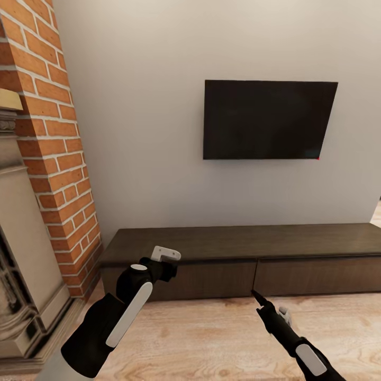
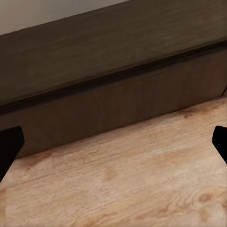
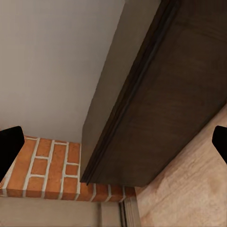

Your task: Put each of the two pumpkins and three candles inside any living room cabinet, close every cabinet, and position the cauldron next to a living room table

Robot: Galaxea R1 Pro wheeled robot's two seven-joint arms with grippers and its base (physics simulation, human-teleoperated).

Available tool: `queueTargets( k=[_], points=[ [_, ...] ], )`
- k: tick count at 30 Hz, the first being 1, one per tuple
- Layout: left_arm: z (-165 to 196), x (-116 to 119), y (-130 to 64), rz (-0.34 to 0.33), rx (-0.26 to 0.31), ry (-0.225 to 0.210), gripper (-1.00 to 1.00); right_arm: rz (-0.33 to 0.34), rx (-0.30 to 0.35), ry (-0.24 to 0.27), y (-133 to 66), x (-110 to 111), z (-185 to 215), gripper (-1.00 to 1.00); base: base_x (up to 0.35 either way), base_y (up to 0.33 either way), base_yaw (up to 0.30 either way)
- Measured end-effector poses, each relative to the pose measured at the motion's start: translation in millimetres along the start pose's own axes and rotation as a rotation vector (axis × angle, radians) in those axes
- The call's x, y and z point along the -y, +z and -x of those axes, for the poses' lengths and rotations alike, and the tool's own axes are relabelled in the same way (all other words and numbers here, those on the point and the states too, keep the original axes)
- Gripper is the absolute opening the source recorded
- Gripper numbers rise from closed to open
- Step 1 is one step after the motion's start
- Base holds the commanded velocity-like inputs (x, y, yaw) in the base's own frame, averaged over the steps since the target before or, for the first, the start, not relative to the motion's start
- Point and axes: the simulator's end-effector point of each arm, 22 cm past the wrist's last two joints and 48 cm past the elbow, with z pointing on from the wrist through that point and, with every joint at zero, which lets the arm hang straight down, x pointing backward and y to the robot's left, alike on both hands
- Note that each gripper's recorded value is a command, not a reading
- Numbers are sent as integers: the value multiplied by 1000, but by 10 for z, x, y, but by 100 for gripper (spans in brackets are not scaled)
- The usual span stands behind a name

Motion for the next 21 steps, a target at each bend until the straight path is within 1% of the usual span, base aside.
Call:
queueTargets(
  k=[4,8,11,16,17,20,21],
  points=[
    [-82,21,31,-2,0,-1,100,12,-7,-2,30,14,38,100,0,0,0],
    [-165,45,60,-4,0,-2,100,18,1,-6,9,82,104,100,0,0,0],
    [-229,57,82,-5,0,-3,100,50,-5,-20,-6,74,104,100,0,0,0],
    [-332,64,117,-4,0,-5,100,74,-5,-34,-36,129,120,100,0,0,0],
    [-353,69,124,-4,0,-5,100,82,-4,-37,-46,134,132,100,0,0,0],
    [-395,94,130,-7,7,-4,100,160,-4,-47,-109,47,173,100,0,0,0],
    [-409,101,131,-7,9,-4,100,167,-4,-48,-118,55,172,100,0,0,0]
  ],
)
